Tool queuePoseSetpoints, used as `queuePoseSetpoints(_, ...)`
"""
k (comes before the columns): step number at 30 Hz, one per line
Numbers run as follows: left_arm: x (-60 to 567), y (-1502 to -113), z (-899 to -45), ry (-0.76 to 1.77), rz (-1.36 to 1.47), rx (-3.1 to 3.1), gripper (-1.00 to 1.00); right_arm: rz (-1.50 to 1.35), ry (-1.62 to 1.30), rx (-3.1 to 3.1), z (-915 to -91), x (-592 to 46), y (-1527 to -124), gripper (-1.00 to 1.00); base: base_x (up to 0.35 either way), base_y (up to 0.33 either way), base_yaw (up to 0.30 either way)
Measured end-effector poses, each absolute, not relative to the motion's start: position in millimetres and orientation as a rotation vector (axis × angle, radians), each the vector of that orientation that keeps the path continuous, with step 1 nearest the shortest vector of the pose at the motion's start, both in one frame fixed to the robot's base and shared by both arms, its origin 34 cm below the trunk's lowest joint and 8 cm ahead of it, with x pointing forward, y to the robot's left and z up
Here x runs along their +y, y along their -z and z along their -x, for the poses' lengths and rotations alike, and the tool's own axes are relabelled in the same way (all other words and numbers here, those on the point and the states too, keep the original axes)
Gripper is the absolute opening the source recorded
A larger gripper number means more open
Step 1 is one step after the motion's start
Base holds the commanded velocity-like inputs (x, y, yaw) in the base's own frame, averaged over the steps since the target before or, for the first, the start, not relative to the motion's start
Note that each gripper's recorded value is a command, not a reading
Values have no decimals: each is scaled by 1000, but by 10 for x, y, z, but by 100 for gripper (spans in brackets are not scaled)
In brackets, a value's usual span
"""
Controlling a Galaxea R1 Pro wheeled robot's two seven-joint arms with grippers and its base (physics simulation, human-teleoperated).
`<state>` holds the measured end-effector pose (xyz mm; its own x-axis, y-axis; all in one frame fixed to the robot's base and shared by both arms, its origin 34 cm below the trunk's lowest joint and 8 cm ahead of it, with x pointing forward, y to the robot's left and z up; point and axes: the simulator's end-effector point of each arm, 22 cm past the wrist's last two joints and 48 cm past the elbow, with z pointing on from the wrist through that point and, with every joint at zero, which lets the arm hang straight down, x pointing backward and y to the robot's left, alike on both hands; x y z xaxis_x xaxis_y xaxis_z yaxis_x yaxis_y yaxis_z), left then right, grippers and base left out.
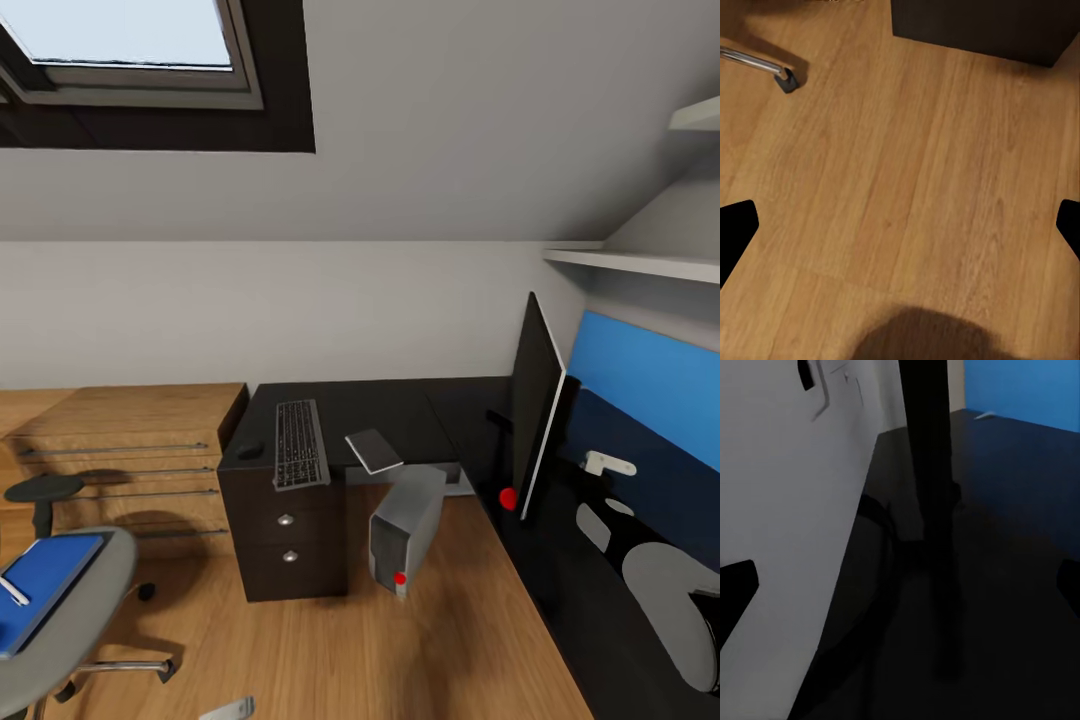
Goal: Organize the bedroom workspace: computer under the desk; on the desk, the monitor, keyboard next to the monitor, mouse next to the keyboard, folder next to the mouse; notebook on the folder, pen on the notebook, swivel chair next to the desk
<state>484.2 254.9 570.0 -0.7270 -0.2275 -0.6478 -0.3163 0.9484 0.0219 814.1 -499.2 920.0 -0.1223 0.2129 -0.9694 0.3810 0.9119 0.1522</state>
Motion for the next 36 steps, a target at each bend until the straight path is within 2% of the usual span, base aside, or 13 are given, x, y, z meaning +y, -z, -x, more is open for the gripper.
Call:
queuePoseSetpoints(8, 2539, -5698, -4841, -168, 382, 2415, 100, -445, 151, 1712, -8151, -4953, -9188, 100, 203, 0, 0)
queuePoseSetpoints(30, 2535, -5688, -4829, -168, 380, 2419, 100, -415, 154, 1717, -8171, -4854, -9161, 100, 10, -11, 0)
queuePoseSetpoints(36, 2528, -5690, -4832, -167, 382, 2417, 100, -441, 411, 1764, -7884, -5381, -9013, 100, 4, -4, 0)
